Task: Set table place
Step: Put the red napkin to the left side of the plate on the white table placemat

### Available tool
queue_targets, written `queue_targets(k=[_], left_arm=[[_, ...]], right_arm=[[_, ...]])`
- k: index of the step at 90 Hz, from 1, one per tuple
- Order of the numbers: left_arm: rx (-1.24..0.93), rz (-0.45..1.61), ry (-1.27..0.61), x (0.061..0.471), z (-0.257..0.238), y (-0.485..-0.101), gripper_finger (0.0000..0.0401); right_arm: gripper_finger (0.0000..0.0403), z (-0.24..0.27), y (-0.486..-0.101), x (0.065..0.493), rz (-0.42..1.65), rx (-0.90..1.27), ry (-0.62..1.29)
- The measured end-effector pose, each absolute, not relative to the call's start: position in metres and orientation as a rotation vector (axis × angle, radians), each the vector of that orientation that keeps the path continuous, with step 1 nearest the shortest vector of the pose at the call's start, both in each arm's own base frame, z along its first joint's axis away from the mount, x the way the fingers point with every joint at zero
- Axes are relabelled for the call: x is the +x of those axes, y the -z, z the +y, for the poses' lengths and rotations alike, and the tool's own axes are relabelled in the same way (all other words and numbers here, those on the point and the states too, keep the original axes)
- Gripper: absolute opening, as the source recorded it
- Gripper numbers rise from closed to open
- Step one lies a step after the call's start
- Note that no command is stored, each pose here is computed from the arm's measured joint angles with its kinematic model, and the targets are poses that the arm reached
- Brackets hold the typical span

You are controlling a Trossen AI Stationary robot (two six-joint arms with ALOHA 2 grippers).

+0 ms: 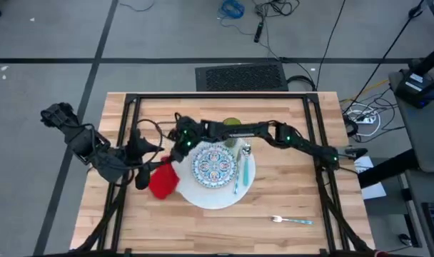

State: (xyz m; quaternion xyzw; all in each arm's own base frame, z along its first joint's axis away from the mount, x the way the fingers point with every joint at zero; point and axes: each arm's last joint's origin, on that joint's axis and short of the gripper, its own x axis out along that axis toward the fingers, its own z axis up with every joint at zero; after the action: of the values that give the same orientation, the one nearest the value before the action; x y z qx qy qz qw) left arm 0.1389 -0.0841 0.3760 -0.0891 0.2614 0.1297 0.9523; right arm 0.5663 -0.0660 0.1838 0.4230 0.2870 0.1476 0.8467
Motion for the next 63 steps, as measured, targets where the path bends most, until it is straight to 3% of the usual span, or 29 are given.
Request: queue_targets(k=[15, 37, 49, 63], left_arm=[[-0.182, 0.531, -0.264, 0.139, -0.084, -0.376, 0.0215], [-0.181, 0.532, -0.265, 0.139, -0.084, -0.376, 0.0215], [-0.174, 0.539, -0.267, 0.141, -0.086, -0.374, 0.0215], [-0.202, 0.527, -0.27, 0.142, -0.087, -0.375, 0.0215]], right_arm=[[0.0022, -0.079, -0.18, 0.563, 0.634, 0.917, -0.252], [0.013, -0.079, -0.184, 0.563, 0.646, 0.938, -0.269], [0.0165, -0.078, -0.21, 0.563, 0.621, 0.931, -0.339], [0.0164, -0.071, -0.251, 0.549, 0.657, 0.847, -0.285]])
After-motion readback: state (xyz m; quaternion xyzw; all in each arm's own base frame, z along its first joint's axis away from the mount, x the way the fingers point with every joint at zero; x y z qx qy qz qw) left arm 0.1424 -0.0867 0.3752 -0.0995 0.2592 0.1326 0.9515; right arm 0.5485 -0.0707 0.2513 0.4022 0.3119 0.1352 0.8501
